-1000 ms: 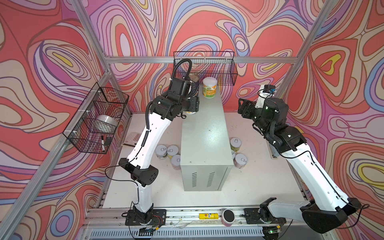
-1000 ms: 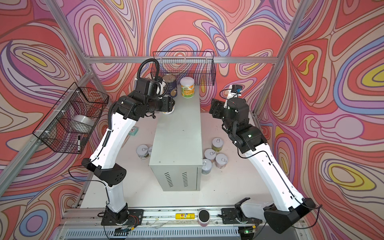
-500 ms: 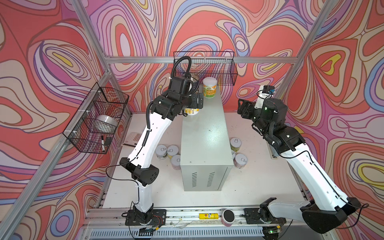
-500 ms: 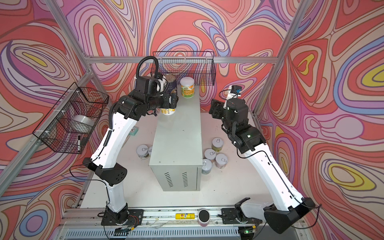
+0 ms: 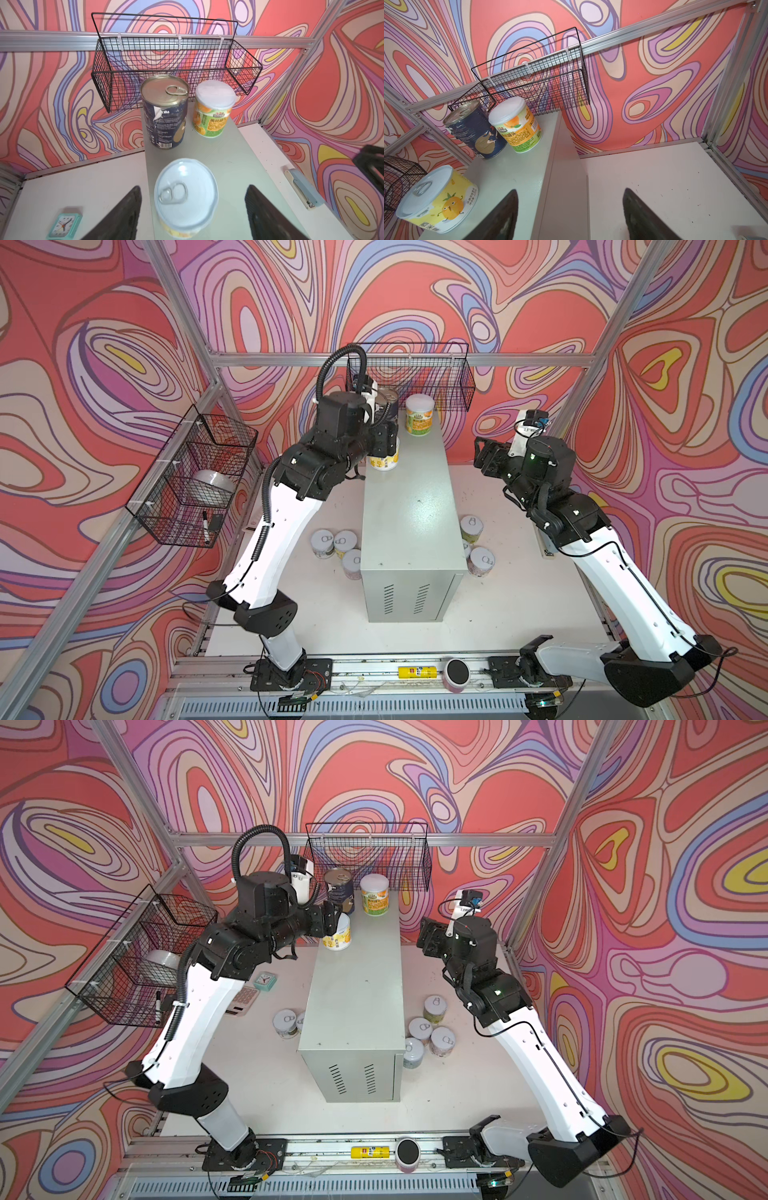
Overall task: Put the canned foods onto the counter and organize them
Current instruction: 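Lower the yellow can onto the cabinet top beside the blue can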
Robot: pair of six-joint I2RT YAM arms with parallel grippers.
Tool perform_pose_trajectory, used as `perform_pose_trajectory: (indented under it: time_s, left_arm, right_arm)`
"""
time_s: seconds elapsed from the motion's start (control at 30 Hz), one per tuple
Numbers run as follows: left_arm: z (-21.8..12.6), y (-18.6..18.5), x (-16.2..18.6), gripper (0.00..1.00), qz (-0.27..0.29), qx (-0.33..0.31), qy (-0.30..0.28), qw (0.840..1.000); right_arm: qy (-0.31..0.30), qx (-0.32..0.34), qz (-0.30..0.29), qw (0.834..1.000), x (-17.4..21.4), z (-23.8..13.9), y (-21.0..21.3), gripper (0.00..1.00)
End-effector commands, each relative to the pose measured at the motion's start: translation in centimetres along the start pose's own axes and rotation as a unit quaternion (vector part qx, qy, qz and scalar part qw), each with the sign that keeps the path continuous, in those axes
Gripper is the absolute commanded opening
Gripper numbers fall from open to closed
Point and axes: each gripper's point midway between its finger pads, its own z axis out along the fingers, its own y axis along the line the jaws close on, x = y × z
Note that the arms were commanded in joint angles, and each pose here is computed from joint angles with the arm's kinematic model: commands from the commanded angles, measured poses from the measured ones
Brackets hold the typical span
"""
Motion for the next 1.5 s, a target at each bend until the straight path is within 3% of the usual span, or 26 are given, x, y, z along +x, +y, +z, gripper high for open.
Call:
perform_pose_trajectory:
  time_s: [0.0,0.3,0.5,0.67,1.47]
  left_arm:
    - [-0.1,-0.4,2.1,0.81,0.021,-0.022,0.001,1.000]
    - [-0.3,1.0,7.3,0.79,0.012,-0.039,0.032,0.999]
    - [1.5,0.8,9.3,0.75,0.028,-0.038,0.048,0.998]
    - [2.8,1.4,9.8,0.70,0.015,-0.042,0.047,0.998]
    - [9.2,3.2,8.9,0.65,-0.006,-0.046,0.049,0.998]
  right_arm:
    - [-0.010,-0.012,0.007,1.000,-0.5,-0.1,0.3,0.81]
    - [-0.005,-0.016,0.007,1.000,0.1,0.0,0.3,0.80]
    - [-0.003,-0.012,0.005,1.000,0.4,0.4,0.2,0.80]
    - [0.002,-0.008,0.002,1.000,1.0,0.8,0.1,0.80]
    - [0.005,0.013,-0.015,1.000,1.7,1.7,-0.7,0.81]
